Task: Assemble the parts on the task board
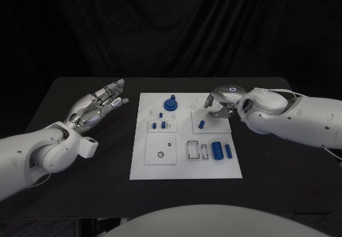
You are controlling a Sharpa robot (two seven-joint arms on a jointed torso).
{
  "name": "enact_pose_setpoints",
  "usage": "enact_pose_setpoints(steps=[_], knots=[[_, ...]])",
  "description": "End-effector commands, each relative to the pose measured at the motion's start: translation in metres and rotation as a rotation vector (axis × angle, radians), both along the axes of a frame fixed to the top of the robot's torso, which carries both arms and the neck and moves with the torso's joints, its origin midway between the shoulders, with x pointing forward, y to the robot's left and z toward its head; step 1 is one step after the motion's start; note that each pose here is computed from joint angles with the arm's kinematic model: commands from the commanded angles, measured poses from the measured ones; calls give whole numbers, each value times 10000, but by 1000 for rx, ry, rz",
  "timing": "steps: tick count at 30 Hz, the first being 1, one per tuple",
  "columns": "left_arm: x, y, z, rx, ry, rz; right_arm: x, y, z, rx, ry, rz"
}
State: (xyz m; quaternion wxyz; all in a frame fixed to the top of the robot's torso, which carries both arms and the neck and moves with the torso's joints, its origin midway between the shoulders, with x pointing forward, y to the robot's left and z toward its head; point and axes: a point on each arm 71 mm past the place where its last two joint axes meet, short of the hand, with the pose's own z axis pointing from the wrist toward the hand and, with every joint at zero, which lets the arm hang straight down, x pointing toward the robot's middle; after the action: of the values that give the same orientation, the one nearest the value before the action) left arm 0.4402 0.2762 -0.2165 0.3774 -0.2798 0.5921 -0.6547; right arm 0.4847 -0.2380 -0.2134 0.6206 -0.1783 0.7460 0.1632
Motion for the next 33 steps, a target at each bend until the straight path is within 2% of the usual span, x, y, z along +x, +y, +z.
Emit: enact_pose_setpoints(steps=[1, 11, 33], knots=[[-22, -4, 78, -89, -97, -19, 6, -43, -11, -11, -6, -38], [-14, 1, 48, -86, -85, -23, 0, -56, -49, -22, 11, -40], [6, 30, -1, -59, -85, 15, 23, -36, -199, -20, 53, -28]])
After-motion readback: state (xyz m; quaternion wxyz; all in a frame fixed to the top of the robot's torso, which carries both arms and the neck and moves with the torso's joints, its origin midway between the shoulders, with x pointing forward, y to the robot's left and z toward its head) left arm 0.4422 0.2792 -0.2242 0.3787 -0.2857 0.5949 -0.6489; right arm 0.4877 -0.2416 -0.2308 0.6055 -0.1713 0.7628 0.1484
